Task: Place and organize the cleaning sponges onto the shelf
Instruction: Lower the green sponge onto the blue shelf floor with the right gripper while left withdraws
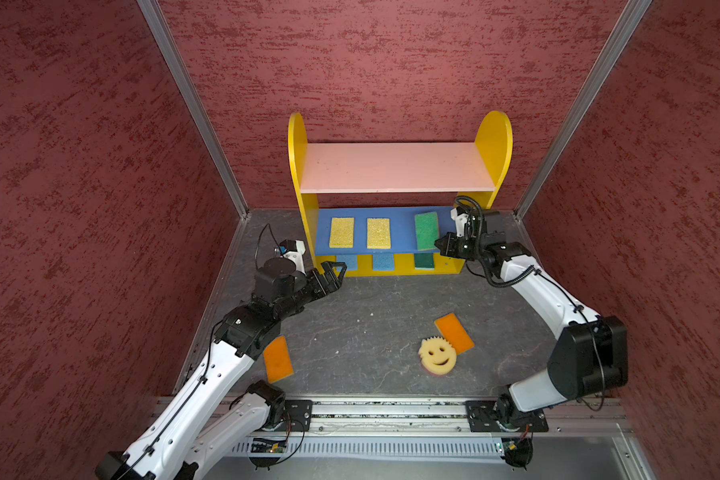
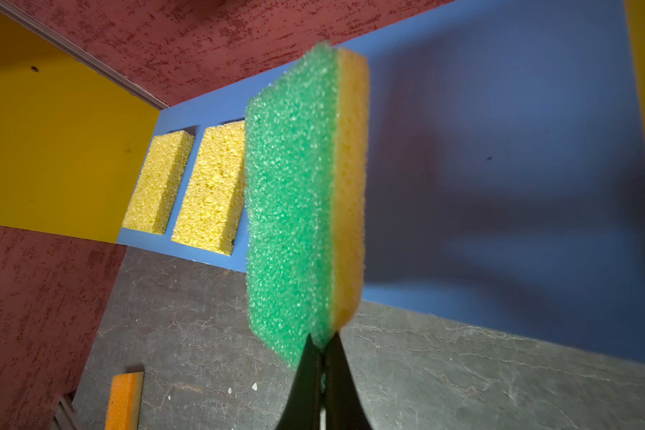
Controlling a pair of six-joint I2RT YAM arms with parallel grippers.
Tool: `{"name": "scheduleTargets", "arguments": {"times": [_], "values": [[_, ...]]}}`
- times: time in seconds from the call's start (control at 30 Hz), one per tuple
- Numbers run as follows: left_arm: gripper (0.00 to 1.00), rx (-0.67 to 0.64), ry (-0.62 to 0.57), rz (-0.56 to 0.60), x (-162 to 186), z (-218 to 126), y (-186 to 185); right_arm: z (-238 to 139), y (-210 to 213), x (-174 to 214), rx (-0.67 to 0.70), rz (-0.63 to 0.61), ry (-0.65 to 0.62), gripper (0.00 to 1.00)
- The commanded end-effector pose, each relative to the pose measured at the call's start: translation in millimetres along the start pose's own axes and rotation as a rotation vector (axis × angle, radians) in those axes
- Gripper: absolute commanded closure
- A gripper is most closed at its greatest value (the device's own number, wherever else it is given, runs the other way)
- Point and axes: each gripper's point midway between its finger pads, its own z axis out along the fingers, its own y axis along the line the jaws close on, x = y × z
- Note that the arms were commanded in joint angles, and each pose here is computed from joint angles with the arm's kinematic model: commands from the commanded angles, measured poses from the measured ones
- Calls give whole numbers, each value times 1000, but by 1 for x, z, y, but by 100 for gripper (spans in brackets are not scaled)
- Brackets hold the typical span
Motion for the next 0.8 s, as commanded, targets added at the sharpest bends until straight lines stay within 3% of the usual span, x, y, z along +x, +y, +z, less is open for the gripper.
{"name": "scheduleTargets", "arguments": {"times": [0.0, 0.77], "values": [[0, -43, 0, 11, 2, -1, 12, 6, 0, -2, -24, -5, 15, 100], [0, -53, 15, -11, 3, 13, 16, 39, -29, -23, 84, 58, -55, 100]]}}
